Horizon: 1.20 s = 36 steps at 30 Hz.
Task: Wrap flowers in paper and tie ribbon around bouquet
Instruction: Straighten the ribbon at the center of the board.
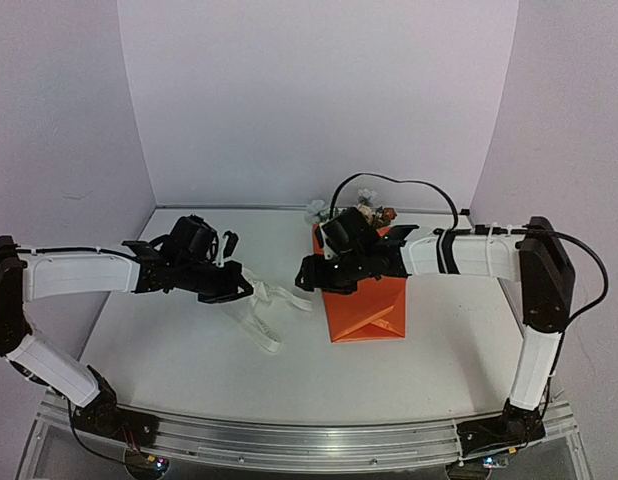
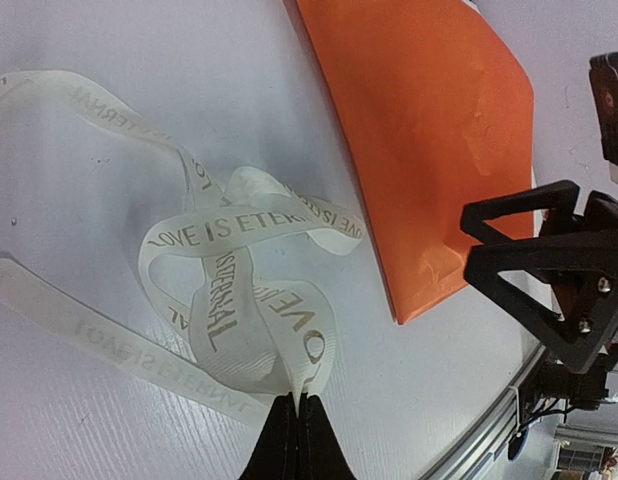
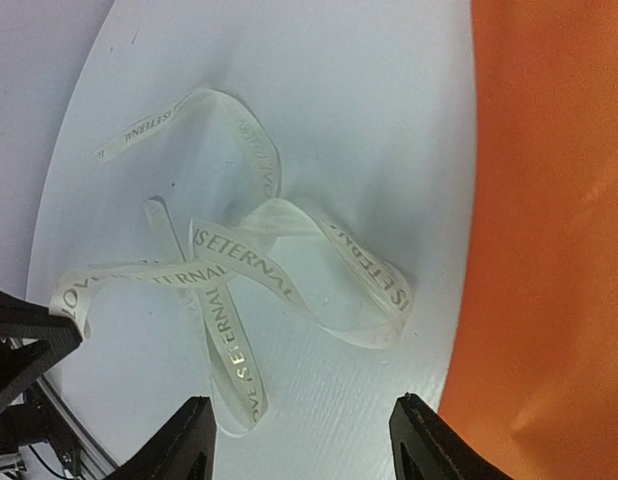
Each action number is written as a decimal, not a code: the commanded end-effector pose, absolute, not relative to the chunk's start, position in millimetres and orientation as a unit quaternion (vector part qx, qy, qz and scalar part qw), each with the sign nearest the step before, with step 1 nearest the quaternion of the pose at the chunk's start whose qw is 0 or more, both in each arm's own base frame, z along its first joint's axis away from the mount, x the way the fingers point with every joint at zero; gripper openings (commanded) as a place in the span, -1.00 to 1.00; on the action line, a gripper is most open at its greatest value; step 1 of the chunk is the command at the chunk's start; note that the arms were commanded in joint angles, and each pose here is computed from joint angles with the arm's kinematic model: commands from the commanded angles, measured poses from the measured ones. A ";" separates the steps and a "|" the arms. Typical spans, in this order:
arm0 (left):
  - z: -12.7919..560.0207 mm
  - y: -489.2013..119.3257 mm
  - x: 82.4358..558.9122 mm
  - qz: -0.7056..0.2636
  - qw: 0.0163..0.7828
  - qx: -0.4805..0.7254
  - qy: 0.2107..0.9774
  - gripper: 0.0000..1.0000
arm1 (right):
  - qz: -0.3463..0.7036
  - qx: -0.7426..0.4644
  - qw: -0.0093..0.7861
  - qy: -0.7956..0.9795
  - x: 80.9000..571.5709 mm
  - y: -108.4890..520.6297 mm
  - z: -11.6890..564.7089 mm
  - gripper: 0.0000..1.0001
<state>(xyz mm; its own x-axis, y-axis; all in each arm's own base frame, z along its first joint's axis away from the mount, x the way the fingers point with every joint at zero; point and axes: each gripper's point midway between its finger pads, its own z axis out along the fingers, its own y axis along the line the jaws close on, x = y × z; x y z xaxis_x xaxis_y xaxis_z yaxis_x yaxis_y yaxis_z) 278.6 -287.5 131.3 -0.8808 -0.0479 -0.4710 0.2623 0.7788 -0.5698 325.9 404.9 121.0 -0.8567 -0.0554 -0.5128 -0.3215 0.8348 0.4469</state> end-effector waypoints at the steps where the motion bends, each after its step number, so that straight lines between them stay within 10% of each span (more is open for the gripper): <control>1: 158.9 -285.7 275.5 -0.338 0.260 0.079 0.901 -1.00 | 0.271 -0.193 0.289 0.898 337.6 437.3 128.0 0.30; 14: 170.6 -272.9 268.7 -0.342 0.276 0.066 0.896 -1.00 | 0.290 -0.278 0.245 0.882 337.7 487.0 76.6 0.21; 22: 184.9 -264.2 269.3 -0.345 0.290 0.062 0.891 -0.99 | 0.304 -0.260 0.246 0.883 348.5 502.8 76.2 -0.30; 26: 206.8 -250.1 278.4 -0.332 0.323 0.050 0.885 -1.00 | 0.286 -0.232 0.284 0.885 356.8 487.3 120.3 -0.96; 36: 325.5 -203.0 303.3 -0.321 0.486 0.033 0.812 -1.00 | 0.175 -0.123 0.477 0.852 372.3 362.5 325.7 -1.00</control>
<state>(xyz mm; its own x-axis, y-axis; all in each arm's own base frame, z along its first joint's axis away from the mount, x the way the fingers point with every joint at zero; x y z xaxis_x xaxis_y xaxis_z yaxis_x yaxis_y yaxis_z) 295.8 -216.2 248.5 -0.6997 -0.2091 -0.6831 0.2860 0.7943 -0.5360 363.7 423.5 185.7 -0.6961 -0.2100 -0.6865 -0.4833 0.8442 0.2319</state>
